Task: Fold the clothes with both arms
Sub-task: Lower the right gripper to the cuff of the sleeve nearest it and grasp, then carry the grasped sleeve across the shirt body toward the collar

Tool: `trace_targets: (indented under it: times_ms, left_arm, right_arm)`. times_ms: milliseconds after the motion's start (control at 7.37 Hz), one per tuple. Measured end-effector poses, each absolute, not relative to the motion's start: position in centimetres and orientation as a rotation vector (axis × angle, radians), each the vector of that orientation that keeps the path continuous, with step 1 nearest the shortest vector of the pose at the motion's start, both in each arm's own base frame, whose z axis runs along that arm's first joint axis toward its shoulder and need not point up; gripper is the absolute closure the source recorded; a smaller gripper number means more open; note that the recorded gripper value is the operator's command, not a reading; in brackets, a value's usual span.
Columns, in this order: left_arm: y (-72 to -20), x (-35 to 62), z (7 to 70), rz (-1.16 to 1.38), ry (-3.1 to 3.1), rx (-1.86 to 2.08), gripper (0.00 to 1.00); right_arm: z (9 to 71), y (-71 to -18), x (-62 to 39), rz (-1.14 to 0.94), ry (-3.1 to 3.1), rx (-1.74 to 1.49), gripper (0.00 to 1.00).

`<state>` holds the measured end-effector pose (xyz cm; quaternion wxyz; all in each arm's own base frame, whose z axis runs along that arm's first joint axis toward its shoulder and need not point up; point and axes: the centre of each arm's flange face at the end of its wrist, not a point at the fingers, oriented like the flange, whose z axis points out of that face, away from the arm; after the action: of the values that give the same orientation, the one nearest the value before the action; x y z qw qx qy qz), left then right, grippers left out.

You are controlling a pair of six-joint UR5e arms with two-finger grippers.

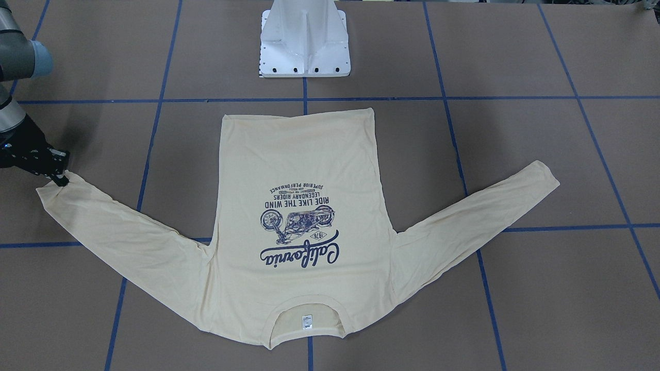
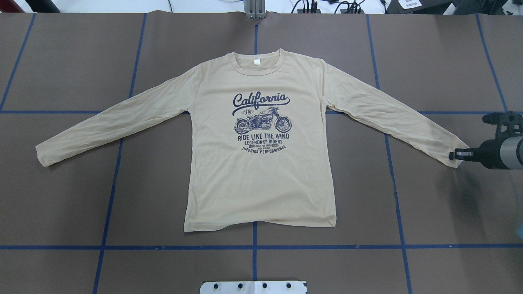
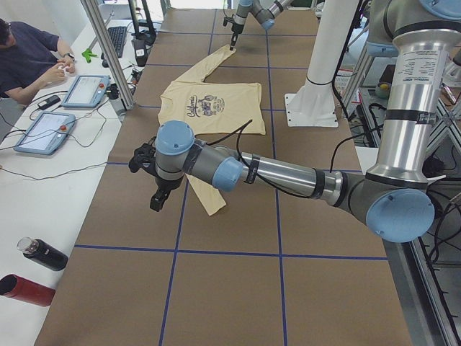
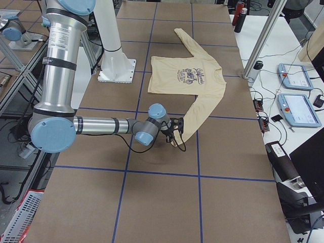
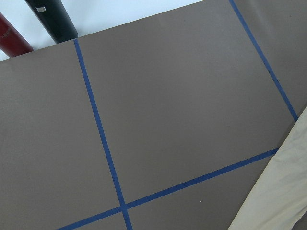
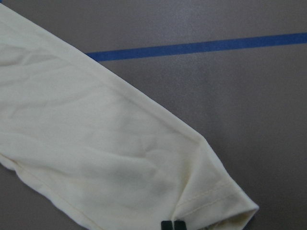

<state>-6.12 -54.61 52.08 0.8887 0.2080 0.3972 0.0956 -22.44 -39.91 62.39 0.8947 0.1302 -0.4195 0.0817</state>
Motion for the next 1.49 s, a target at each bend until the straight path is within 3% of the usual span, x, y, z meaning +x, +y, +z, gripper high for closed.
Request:
trace_targets:
  times_ms: [678, 1492]
  left_arm:
    - [-54.6, -6.1, 52.1, 0.197, 0.827, 0.431, 0.0]
    - [-54.6, -6.1, 52.0, 0.195, 0.828, 0.43, 0.0]
  right_arm:
    - [53.1, -39.8, -21.2, 0.16, -0.898, 0.255, 1.0]
    - [25.9, -52.6, -30.5, 0.182, -0.884, 0.269, 1.0]
